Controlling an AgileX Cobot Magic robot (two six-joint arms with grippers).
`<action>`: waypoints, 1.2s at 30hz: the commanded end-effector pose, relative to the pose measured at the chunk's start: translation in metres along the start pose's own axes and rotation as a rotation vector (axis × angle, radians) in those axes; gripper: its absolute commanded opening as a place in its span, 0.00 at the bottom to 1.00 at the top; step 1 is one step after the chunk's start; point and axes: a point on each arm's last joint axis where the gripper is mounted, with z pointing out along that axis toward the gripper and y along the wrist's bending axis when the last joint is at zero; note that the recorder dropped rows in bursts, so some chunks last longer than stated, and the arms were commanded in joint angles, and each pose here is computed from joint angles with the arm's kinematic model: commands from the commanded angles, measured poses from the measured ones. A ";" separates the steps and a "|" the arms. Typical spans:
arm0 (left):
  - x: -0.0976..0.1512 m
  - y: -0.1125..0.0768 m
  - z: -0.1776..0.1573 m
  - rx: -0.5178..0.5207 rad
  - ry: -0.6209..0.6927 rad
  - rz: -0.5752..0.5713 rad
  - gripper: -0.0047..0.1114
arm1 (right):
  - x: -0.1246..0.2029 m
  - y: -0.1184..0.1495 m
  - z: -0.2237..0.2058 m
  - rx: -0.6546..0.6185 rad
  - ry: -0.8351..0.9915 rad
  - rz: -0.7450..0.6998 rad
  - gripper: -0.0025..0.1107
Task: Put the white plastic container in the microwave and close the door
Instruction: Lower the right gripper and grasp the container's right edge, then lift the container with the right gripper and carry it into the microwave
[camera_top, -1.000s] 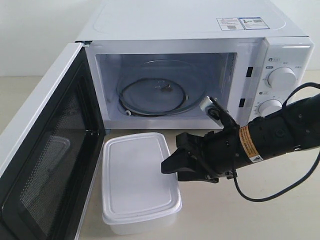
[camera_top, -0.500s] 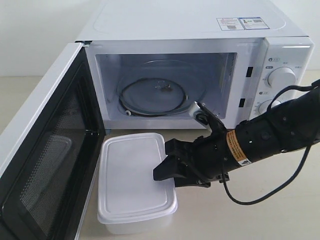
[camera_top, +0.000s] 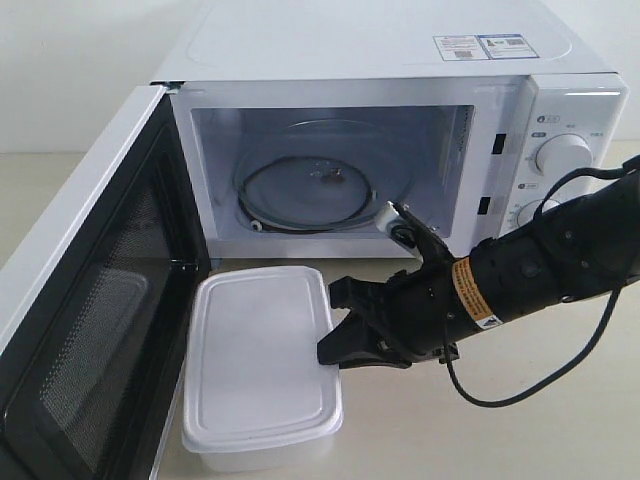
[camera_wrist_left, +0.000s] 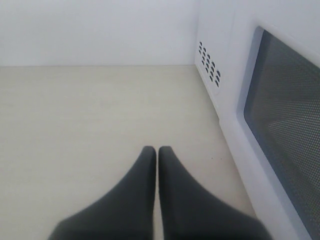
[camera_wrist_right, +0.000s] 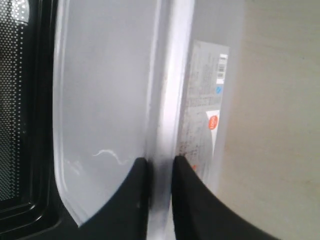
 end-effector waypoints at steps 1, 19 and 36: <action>0.001 0.000 0.000 -0.006 -0.001 0.002 0.08 | 0.001 0.000 0.000 0.010 0.016 -0.043 0.02; 0.001 0.000 0.000 -0.006 -0.001 0.002 0.08 | -0.003 0.048 -0.051 0.039 -0.117 -0.209 0.02; 0.001 0.000 0.000 -0.006 -0.001 0.002 0.08 | 0.001 0.026 -0.060 0.001 -0.509 0.296 0.02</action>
